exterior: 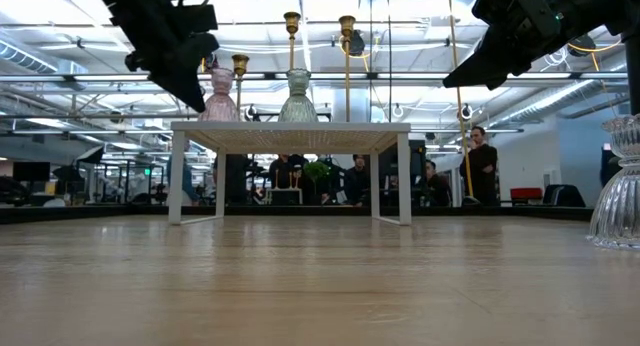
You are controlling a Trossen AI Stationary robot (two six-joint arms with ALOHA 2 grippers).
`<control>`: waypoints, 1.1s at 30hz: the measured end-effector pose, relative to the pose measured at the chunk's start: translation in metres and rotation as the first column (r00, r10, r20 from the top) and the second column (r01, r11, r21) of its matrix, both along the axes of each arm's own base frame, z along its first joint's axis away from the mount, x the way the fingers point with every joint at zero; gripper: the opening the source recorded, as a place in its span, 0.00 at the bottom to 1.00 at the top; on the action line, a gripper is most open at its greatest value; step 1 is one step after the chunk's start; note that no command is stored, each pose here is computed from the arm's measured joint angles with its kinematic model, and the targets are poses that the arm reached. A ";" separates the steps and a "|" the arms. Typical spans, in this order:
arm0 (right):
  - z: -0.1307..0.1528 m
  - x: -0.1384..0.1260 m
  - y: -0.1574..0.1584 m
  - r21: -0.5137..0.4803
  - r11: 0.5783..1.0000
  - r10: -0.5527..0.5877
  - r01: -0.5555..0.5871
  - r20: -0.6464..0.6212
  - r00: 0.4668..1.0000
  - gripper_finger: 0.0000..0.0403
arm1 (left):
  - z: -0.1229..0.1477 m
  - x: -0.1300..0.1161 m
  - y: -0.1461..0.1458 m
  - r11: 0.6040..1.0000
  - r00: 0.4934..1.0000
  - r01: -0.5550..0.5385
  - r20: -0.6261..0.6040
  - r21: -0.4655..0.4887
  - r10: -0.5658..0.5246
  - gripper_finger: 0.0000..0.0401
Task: Pick & Place candle stick holders
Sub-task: Adjust the pink glass candle holder on the shelf, then put the transparent glass candle holder on the shelf aligned with the other glass candle holders
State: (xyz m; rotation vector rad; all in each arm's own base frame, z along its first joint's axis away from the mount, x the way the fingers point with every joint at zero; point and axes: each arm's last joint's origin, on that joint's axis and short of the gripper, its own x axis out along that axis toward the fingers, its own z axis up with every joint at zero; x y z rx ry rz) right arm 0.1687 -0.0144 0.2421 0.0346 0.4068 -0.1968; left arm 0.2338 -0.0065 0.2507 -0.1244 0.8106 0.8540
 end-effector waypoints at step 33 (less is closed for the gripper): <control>-0.010 -0.007 0.039 0.113 0.747 0.658 -0.655 0.013 0.753 0.55 | 0.056 -0.027 -0.039 0.938 0.898 0.333 0.273 0.092 -0.345 0.01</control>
